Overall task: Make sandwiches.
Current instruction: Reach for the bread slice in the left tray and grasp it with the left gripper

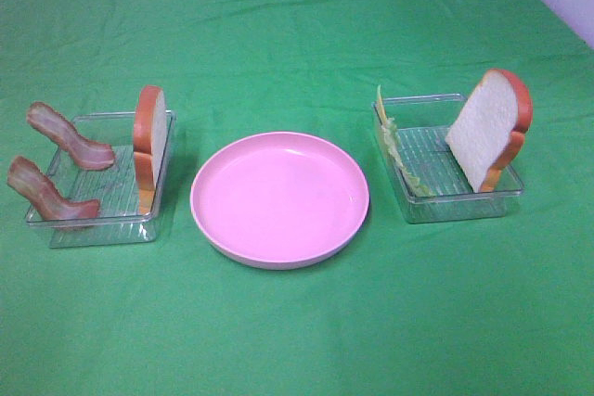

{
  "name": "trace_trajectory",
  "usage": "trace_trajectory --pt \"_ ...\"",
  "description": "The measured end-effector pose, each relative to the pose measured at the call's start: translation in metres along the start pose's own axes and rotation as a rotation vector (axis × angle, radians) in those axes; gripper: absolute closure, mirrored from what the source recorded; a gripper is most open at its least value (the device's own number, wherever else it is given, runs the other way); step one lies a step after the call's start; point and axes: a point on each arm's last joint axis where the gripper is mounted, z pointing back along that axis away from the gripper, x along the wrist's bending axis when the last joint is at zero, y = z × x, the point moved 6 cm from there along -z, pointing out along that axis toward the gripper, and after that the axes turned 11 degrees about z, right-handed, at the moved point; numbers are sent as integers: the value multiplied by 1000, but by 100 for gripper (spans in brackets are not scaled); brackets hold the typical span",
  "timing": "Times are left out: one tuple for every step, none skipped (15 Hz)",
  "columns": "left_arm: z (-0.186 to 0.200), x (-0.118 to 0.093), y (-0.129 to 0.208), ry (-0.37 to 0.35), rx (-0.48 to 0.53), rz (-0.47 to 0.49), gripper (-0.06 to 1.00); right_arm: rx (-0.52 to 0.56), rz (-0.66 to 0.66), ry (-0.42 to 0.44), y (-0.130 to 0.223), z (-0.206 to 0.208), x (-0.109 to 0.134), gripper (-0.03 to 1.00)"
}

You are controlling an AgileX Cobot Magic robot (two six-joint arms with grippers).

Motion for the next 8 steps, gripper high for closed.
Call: trace_trajectory --pt "0 0 0 0 0 0 24 0 0 0 0 0 0 24" --pt "0 0 0 0 0 0 24 0 0 0 0 0 0 24" --pt "0 0 0 0 0 0 24 0 0 0 0 0 0 24" --pt "0 0 0 0 0 0 24 0 0 0 0 0 0 24" --pt "0 0 0 0 0 0 24 0 0 0 0 0 0 24" --pt "0 0 0 0 0 0 24 0 0 0 0 0 0 24" --pt "0 0 0 0 0 0 24 0 0 0 0 0 0 24" --pt "0 0 0 0 0 0 24 0 0 0 0 0 0 24"
